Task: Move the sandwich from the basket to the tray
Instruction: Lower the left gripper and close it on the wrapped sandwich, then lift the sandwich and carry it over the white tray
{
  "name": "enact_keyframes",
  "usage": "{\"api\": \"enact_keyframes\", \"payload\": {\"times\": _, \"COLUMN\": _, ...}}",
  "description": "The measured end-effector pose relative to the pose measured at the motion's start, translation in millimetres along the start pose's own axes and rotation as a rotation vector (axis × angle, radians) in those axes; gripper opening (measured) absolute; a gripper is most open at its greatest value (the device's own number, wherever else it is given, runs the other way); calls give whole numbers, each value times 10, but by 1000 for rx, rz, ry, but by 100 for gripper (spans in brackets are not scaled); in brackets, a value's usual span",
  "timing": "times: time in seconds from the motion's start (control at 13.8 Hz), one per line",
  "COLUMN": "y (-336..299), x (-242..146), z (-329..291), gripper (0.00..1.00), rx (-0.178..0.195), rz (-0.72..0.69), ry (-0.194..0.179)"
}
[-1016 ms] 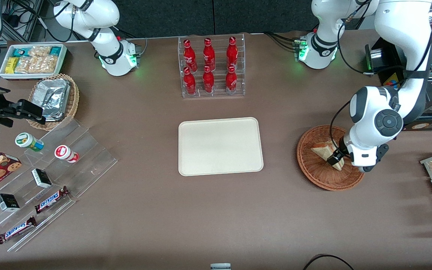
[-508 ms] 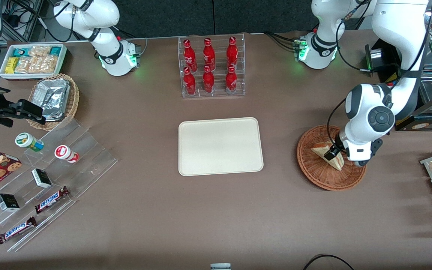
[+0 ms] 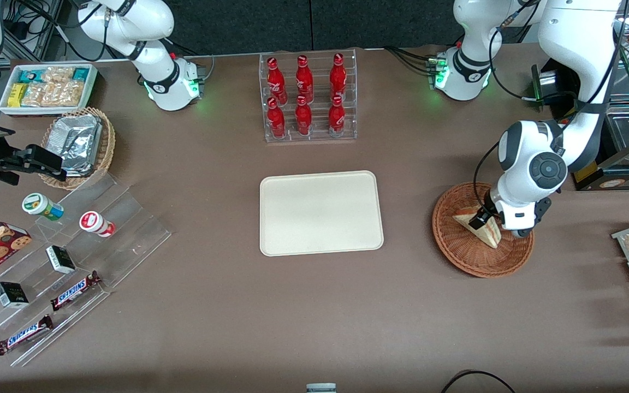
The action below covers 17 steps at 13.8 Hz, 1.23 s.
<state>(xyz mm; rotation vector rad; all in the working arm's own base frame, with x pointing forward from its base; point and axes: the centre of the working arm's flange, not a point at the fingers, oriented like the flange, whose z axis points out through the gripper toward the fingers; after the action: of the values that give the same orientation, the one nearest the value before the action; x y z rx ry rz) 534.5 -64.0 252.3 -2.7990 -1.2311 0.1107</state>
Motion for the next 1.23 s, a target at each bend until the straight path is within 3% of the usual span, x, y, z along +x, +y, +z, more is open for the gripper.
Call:
{"api": "enact_keyframes", "payload": {"times": 0.15, "y": 31, "x": -46, "z": 8, "gripper": 93, "rx": -6, "rz": -11, "ry": 5}}
{"api": "enact_keyframes", "payload": {"times": 0.51, "y": 40, "x": -59, "z": 19, "gripper": 41, "rx": -8, "rz": -18, "ry": 5}}
{"api": "enact_keyframes", "payload": {"times": 0.65, "y": 45, "x": -55, "z": 9, "gripper": 30, "rx": -10, "rz": -18, "ry": 7}}
{"api": "enact_keyframes", "payload": {"times": 0.8, "y": 71, "x": -30, "z": -72, "gripper": 26, "rx": -17, "rz": -19, "ry": 13}}
{"api": "enact_keyframes", "payload": {"times": 1.02, "y": 170, "x": -8, "z": -478, "gripper": 25, "rx": 43, "rz": -8, "ry": -14}}
{"api": "enact_keyframes", "payload": {"times": 1.23, "y": 444, "x": -246, "z": -1000, "gripper": 25, "rx": 84, "rz": 51, "ry": -24}}
